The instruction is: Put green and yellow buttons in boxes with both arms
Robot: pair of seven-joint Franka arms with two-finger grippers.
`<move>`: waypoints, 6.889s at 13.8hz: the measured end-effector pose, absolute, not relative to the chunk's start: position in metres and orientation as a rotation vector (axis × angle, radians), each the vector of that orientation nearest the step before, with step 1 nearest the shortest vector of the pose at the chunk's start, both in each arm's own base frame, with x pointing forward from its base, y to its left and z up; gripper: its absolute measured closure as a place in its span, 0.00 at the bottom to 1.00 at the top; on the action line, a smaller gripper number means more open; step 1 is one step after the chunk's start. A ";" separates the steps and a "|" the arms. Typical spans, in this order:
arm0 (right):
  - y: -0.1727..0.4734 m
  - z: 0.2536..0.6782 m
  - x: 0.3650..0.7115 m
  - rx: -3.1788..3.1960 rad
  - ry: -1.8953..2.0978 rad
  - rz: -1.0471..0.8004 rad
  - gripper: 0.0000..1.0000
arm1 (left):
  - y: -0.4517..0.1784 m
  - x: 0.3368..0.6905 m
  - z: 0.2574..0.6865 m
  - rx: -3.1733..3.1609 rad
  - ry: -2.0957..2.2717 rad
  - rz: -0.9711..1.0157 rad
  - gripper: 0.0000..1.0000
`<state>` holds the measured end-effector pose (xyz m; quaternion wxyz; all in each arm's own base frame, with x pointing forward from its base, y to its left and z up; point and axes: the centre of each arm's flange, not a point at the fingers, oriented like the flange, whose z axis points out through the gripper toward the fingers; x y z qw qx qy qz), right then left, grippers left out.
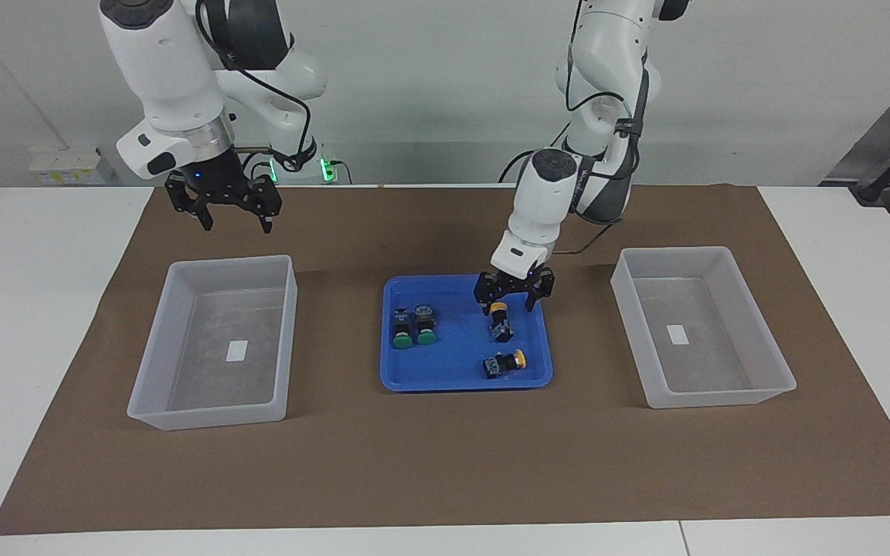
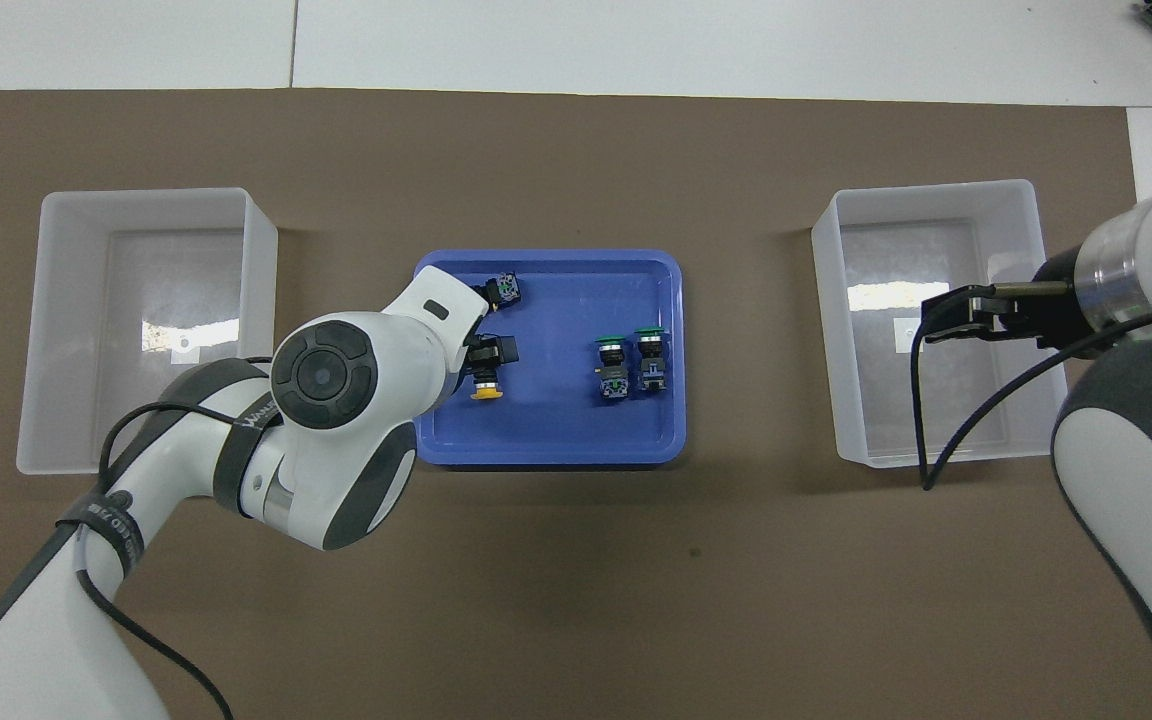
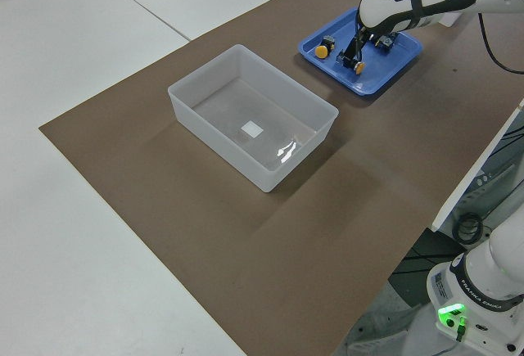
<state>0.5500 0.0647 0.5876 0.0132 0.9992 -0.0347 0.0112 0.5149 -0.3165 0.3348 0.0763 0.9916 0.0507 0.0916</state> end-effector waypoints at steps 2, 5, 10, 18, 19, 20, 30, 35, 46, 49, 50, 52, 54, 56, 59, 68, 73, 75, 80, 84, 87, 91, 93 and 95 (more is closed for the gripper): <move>0.065 0.588 0.550 3.113 -0.108 0.035 0.00 | -0.320 0.516 0.322 2.966 0.147 0.282 0.00; 0.065 0.588 0.550 3.113 -0.108 0.035 0.00 | -0.321 0.516 0.315 2.970 0.143 0.274 0.00; 0.063 0.588 0.550 3.113 -0.114 0.035 0.00 | -0.321 0.515 0.308 2.977 0.141 0.261 0.18; 0.076 0.572 0.557 3.123 -0.124 0.125 0.00 | -0.323 0.513 0.302 2.984 0.134 0.247 0.59; 0.085 0.563 0.557 3.126 -0.130 0.143 0.00 | -0.323 0.513 0.302 2.985 0.134 0.247 0.67; 0.099 0.553 0.557 3.131 -0.135 0.161 0.00 | -0.323 0.513 0.302 2.985 0.134 0.247 0.67; 0.234 0.411 0.572 3.188 -0.185 0.189 0.00 | -0.290 0.555 0.375 3.023 0.250 0.188 0.67; 0.255 0.379 0.565 3.175 -0.104 0.184 0.07 | -0.214 0.587 0.423 3.033 0.434 0.145 0.67; 0.291 0.326 0.558 3.164 0.040 0.212 0.33 | -0.001 0.600 0.403 3.106 0.130 0.061 0.67; 0.291 0.322 0.558 3.162 0.041 0.204 0.35 | -0.001 0.587 0.367 3.107 0.101 0.097 0.67; 0.291 0.320 0.557 3.160 0.042 0.199 0.37 | -0.001 0.582 0.355 3.108 0.088 0.110 0.67; 0.289 0.319 0.557 3.152 0.050 0.205 0.58 | 0.002 0.571 0.333 3.110 0.079 0.106 0.67; 0.290 0.320 0.557 3.156 0.053 0.218 0.68 | 0.007 0.568 0.328 3.111 0.084 0.094 0.59; 0.291 0.320 0.557 3.158 0.055 0.223 0.68 | 0.011 0.569 0.331 3.111 0.091 0.104 0.39; 0.292 0.325 0.559 3.162 0.055 0.243 0.68 | 0.013 0.578 0.348 3.110 0.091 0.101 0.13; 0.145 0.451 0.603 3.104 -0.163 0.364 0.68 | -0.065 0.610 0.442 3.078 0.361 0.005 0.21; 0.030 0.445 0.619 3.060 -0.066 0.337 0.68 | -0.166 0.598 0.438 2.928 0.951 0.027 0.21; 0.003 0.428 0.623 3.052 -0.019 0.341 0.68 | -0.186 0.598 0.436 2.813 1.165 0.073 0.21; -0.047 0.357 0.639 3.055 -0.017 0.349 0.68 | -0.234 0.591 0.424 2.492 1.537 0.155 0.21; -0.049 0.327 0.642 3.065 -0.021 0.323 0.58 | -0.270 0.571 0.401 2.382 1.676 0.122 0.21; -0.049 0.337 0.644 3.061 -0.026 0.347 0.26 | -0.293 0.560 0.370 2.315 1.799 0.076 0.21; -0.015 0.405 0.636 3.060 -0.056 0.344 0.00 | -0.306 0.562 0.345 2.209 1.894 0.068 0.21; 0.031 0.441 0.622 3.067 -0.100 0.326 0.00 | -0.305 0.564 0.343 2.161 1.923 0.074 0.21; 0.071 0.453 0.614 3.078 -0.156 0.334 0.00 | -0.306 0.567 0.340 2.116 1.937 0.081 0.21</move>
